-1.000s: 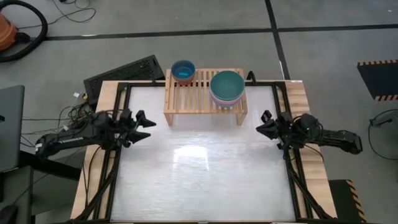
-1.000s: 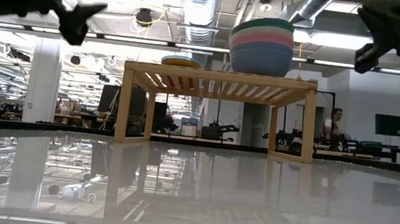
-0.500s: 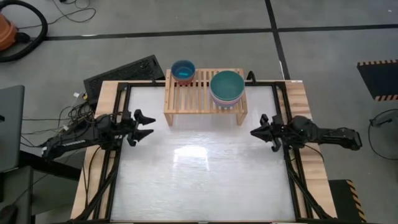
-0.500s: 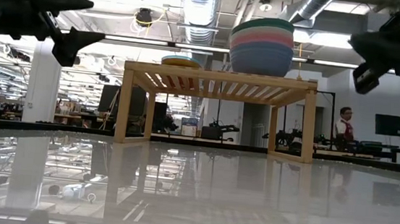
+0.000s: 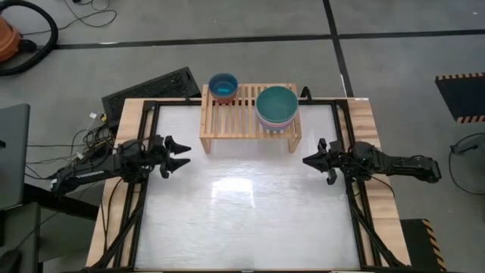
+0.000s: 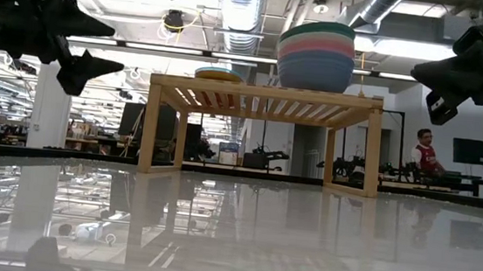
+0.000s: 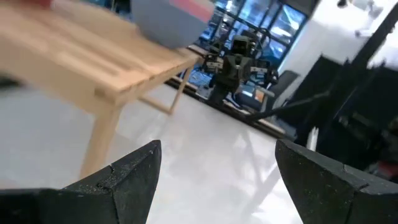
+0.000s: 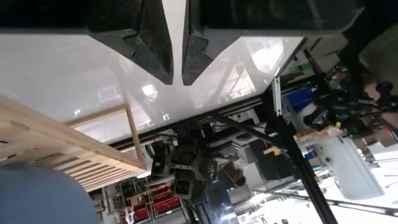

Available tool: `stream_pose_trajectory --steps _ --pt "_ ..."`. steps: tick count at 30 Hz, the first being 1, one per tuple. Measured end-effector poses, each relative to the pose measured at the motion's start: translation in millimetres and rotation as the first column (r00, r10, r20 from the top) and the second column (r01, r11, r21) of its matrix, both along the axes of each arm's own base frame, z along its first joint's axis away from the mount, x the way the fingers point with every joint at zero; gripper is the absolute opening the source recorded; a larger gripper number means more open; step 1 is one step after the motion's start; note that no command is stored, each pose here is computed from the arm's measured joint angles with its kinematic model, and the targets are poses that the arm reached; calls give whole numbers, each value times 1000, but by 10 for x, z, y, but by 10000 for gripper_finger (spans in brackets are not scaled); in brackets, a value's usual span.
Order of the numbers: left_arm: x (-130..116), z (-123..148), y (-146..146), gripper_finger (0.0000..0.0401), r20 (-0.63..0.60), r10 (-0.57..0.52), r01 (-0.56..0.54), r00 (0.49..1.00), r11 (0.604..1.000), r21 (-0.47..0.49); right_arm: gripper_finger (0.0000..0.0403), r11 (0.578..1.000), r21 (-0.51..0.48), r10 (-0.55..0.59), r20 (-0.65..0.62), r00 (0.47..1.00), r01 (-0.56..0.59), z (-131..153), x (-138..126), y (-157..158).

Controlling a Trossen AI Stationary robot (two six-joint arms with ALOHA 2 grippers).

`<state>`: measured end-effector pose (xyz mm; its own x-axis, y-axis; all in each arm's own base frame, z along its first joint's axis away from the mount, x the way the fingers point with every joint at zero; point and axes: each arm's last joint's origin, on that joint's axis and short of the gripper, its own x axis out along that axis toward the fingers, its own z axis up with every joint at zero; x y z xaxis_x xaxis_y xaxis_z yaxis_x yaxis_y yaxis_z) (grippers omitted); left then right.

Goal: Place and stack bowls onto a shelf
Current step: Return to home position

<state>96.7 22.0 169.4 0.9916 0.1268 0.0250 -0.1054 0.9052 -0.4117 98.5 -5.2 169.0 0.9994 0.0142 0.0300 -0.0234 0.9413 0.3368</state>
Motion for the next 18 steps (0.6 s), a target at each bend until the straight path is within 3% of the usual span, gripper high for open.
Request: stream_pose_trajectory --steps 5,18 --pt "0 -4 3 300 12 8 -6 1000 992 -126 63 1000 1 0 -6 1000 0 -5 2 0" --pt "1 -7 4 300 9 10 -9 1000 994 -112 63 1000 4 3 -9 1000 -3 -8 2 1"
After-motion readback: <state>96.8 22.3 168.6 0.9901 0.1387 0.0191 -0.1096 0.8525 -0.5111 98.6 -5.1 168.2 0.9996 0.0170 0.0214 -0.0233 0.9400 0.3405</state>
